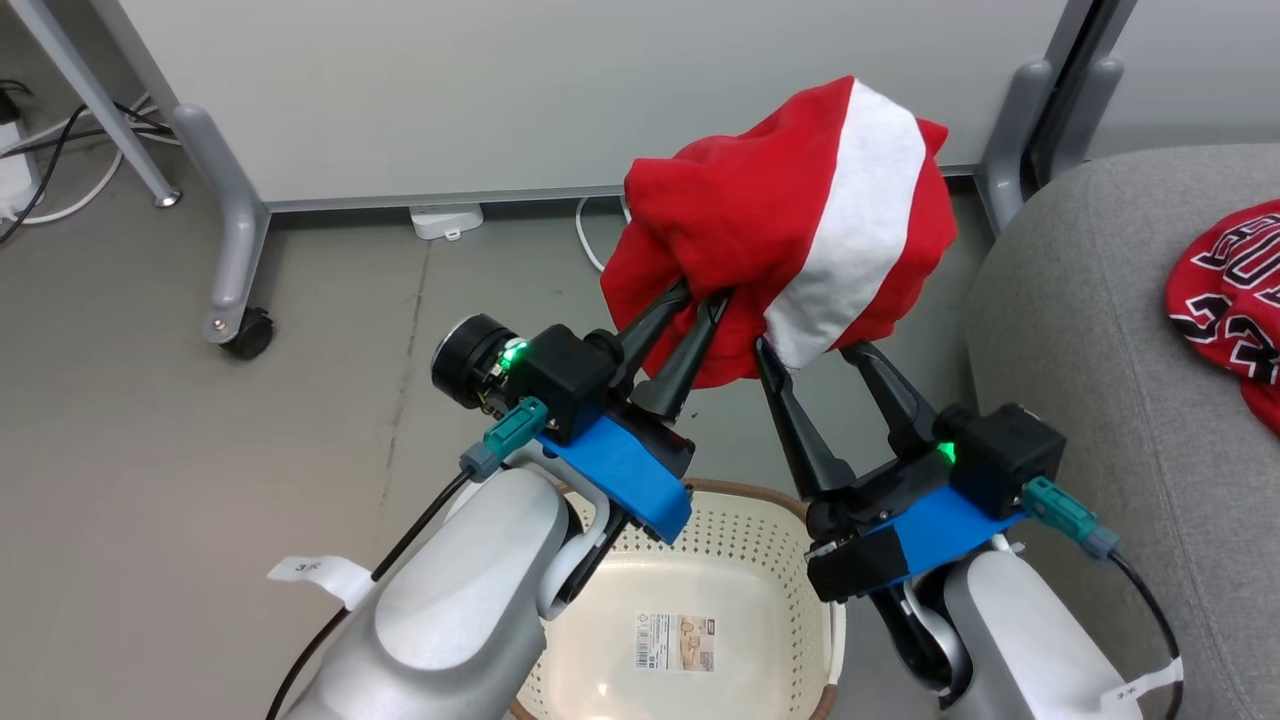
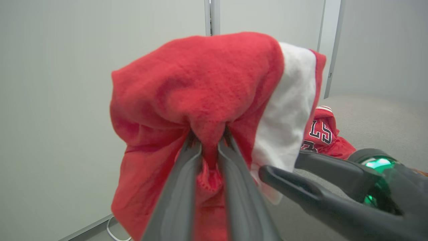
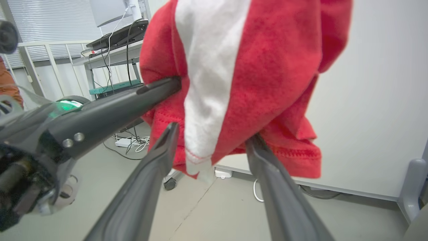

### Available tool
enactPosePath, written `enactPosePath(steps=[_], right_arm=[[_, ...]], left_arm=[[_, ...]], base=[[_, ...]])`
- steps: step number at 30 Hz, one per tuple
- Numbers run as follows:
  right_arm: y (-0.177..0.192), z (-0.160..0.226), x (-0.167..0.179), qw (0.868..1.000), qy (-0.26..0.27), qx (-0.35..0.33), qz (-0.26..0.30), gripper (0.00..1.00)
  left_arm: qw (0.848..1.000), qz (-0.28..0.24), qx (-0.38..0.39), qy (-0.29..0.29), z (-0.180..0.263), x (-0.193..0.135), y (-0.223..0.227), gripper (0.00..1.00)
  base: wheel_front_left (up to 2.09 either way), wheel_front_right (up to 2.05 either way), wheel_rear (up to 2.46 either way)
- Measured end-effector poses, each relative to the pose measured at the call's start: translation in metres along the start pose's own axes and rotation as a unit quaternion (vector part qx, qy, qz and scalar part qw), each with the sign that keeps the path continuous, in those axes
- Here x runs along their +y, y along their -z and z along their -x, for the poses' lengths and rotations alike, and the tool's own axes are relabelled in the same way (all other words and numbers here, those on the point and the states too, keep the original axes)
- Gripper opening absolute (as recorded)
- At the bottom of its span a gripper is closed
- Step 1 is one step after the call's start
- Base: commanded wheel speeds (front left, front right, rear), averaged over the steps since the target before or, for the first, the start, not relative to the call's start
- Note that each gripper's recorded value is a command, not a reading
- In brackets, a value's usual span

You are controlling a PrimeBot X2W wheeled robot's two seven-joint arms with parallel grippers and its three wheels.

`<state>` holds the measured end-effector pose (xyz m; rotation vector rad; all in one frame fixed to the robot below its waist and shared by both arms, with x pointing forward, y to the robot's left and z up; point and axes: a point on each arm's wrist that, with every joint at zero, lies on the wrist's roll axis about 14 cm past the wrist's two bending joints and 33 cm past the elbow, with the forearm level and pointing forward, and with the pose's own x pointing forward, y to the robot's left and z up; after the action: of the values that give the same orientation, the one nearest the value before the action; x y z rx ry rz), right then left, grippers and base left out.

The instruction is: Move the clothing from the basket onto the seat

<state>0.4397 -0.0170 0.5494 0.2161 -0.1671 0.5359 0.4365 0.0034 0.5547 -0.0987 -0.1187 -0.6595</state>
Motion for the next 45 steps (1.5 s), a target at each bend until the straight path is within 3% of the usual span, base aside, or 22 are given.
enactPosePath(steps=[9,10,11,12,13,41,43,45], right_arm=[[-0.004,-0.009,-0.004,1.000,0.004,-0.008,-0.019,1.00],[-0.004,-0.010,-0.004,1.000,0.004,-0.009,-0.019,0.90],[-0.006,-0.011,-0.004,1.000,0.003,-0.011,-0.019,0.45],[-0.006,-0.012,-0.004,1.000,0.003,-0.012,-0.019,0.31],[-0.006,-0.012,-0.005,1.000,0.003,-0.012,-0.020,0.00],[-0.009,-0.011,-0.010,1.000,0.012,-0.015,-0.022,0.00],[-0.008,-0.011,-0.011,1.000,0.012,-0.014,-0.023,0.00],[-0.008,-0.011,-0.011,1.000,0.012,-0.014,-0.023,0.00]], left_arm=[[1.000,0.003,0.004,0.007,0.000,-0.006,0.003,0.00],[1.000,0.004,0.004,0.009,-0.001,-0.007,0.004,0.00],[1.000,0.004,0.005,0.010,-0.001,-0.007,0.004,0.00],[1.000,0.005,0.005,0.010,-0.001,-0.008,0.005,0.00],[1.000,0.005,0.006,0.011,-0.001,-0.008,0.006,0.00],[1.000,0.000,0.010,0.016,-0.003,-0.010,0.008,0.00],[1.000,-0.003,0.010,0.015,-0.003,-0.010,0.009,0.02],[1.000,-0.003,0.011,0.014,-0.003,-0.009,0.009,0.18]], base=[[0.00,0.00,0.00],[0.00,0.00,0.00],[0.00,0.00,0.00],[0.00,0.00,0.00],[0.00,0.00,0.00],[0.00,0.00,0.00],[0.00,0.00,0.00],[0.00,0.00,0.00]])
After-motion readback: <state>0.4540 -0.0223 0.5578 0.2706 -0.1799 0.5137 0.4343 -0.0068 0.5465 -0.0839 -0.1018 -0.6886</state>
